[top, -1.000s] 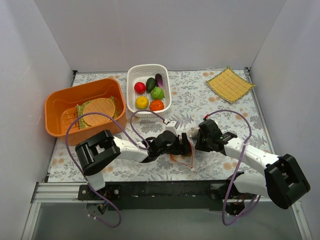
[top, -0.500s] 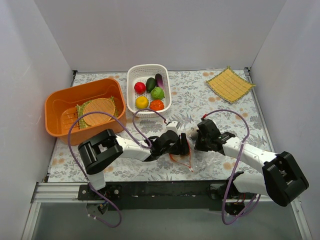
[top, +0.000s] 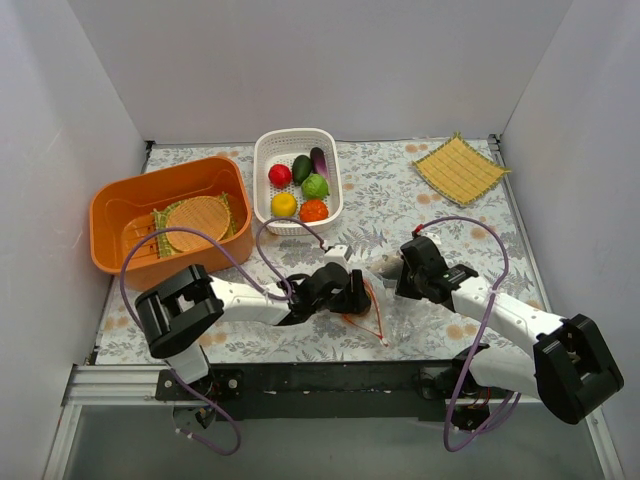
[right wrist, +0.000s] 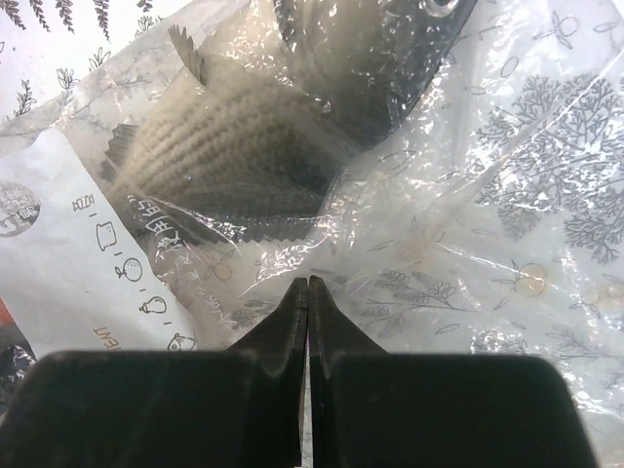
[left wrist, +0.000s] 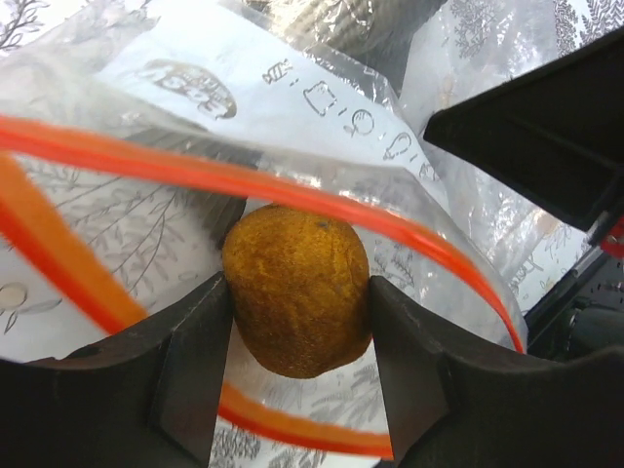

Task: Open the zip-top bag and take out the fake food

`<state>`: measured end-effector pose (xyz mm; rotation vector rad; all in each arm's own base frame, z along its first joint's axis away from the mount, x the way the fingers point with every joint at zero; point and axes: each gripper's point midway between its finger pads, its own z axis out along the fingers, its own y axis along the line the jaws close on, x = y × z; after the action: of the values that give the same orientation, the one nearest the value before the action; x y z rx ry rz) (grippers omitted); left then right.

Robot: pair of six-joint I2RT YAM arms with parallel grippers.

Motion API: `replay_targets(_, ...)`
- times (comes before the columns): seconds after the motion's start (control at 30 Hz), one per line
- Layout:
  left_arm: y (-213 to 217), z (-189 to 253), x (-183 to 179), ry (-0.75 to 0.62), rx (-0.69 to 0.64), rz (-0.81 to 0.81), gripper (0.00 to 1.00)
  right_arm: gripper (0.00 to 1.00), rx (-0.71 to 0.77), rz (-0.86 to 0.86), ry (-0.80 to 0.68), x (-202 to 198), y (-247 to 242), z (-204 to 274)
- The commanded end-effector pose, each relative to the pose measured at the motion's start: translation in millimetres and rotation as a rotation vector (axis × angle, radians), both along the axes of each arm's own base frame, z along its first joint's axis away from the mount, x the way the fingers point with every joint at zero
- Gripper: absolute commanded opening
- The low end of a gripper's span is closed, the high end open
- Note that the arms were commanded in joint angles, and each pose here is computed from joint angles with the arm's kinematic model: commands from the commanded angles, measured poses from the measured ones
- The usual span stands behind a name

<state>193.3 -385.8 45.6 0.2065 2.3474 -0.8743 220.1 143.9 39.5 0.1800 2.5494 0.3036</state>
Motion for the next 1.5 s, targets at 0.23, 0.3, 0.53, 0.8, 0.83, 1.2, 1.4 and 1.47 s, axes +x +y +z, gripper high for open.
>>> replay_targets(0.23,45.4,49.0,-9.7,-0.031,0.037,0.028,0.36,0.01,0.003,-0.025,-0.040,7.2,-2.8,11.0)
replay_targets(0.3,58.5,56.1,-12.4,-0.045,0.069,0.003,0.36,0.01,0.009,-0.017,-0.051,7.7,-2.2,15.6)
replay_targets(0.53,86.1,131.0,14.4,-0.155,-0.005,0.046,0.36,0.01,0.008,0.008,-0.077,11.1,-0.6,29.4)
replay_targets(0.8,98.0,172.2,168.6,-0.330,0.035,0.345,0.36,0.01,0.037,0.037,-0.063,7.0,5.6,32.3)
replay_targets(0.83,98.5,175.9,184.6,-0.344,0.043,0.373,0.36,0.01,0.037,0.038,-0.064,7.2,5.7,33.4)
replay_targets(1.2,138.5,134.0,319.9,-0.343,0.221,0.526,0.46,0.01,0.044,0.059,-0.095,4.1,3.7,44.5)
replay_targets(1.4,139.9,143.8,328.2,-0.350,0.256,0.476,0.79,0.23,0.052,0.076,-0.095,4.6,6.9,50.0)
replay_targets(1.47,141.6,143.4,322.4,-0.337,0.264,0.465,0.82,0.28,0.060,0.083,-0.105,5.3,8.5,53.5)
